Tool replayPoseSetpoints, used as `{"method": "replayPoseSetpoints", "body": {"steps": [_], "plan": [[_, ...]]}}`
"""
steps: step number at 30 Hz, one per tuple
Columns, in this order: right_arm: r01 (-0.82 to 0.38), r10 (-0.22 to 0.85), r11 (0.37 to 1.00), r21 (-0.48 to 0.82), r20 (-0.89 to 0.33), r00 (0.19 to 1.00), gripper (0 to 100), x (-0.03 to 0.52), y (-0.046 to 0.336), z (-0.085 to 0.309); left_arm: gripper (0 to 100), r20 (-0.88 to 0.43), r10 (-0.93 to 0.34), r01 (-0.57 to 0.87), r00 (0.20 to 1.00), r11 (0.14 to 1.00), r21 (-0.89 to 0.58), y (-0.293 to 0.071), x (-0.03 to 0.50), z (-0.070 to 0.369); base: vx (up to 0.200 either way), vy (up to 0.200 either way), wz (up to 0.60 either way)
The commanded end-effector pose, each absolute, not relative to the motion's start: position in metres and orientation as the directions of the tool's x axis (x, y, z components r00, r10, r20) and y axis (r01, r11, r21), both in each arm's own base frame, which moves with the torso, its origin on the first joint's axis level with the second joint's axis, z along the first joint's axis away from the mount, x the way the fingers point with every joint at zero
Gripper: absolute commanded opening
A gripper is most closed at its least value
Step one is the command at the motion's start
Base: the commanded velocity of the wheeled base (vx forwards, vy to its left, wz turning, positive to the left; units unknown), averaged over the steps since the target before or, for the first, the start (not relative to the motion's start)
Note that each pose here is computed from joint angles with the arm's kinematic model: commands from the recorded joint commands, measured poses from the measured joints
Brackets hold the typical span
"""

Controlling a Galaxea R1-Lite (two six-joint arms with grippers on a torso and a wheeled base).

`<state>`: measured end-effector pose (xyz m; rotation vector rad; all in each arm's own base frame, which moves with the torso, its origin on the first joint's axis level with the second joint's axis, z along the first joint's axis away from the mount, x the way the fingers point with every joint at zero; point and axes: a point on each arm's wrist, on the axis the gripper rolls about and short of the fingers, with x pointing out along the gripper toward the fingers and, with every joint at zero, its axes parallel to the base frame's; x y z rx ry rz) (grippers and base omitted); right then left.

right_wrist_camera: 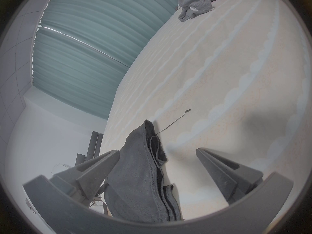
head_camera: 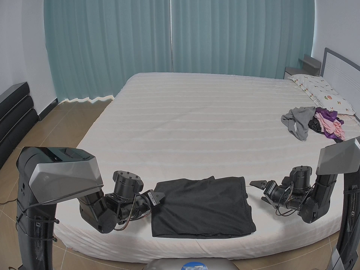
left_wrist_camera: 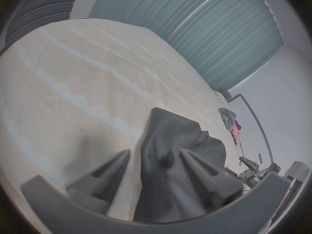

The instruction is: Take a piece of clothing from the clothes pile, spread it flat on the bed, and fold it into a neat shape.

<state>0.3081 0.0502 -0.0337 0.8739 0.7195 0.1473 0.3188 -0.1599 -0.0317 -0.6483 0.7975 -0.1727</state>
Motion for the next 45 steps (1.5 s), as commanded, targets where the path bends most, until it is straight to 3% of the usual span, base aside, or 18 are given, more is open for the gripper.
{"method": "replayPoseSetpoints", "body": {"steps": [1, 14, 24, 31, 35, 45], "plan": [[0.165, 0.399, 0.648, 0.743, -0.516, 0.758, 100, 0.308, 0.05, -0.034, 100, -0.609, -0.387, -0.086, 0.693, 0.794, -0.602, -0.162, 0.315, -0.03, 0.0, 0.0, 0.0], [0.151, 0.397, 0.672, 0.725, -0.526, 0.752, 100, 0.303, 0.054, -0.033, 100, -0.597, -0.338, -0.163, 0.728, 0.76, -0.629, -0.137, 0.321, -0.019, 0.0, 0.0, 0.0], [0.071, 0.375, 0.701, 0.709, -0.452, 0.809, 100, 0.286, 0.062, -0.001, 100, -0.534, -0.179, -0.266, 0.826, 0.712, -0.65, -0.086, 0.3, 0.032, 0.0, 0.0, 0.0], [-0.008, 0.308, 0.755, 0.655, -0.345, 0.887, 100, 0.253, 0.051, 0.047, 100, -0.363, -0.108, -0.192, 0.925, 0.692, -0.696, -0.069, 0.259, 0.099, 0.0, 0.0, 0.0], [-0.11, 0.248, 0.849, 0.516, -0.207, 0.946, 100, 0.218, 0.043, 0.091, 100, -0.189, -0.023, -0.105, 0.982, 0.763, -0.638, -0.057, 0.226, 0.147, 0.0, 0.0, 0.0], [-0.159, 0.165, 0.922, 0.354, 0.012, 0.986, 100, 0.159, 0.023, 0.141, 100, 0.049, 0.082, -0.05, 0.995, 0.887, -0.46, -0.034, 0.151, 0.191, 0.0, 0.0, 0.0]]}}
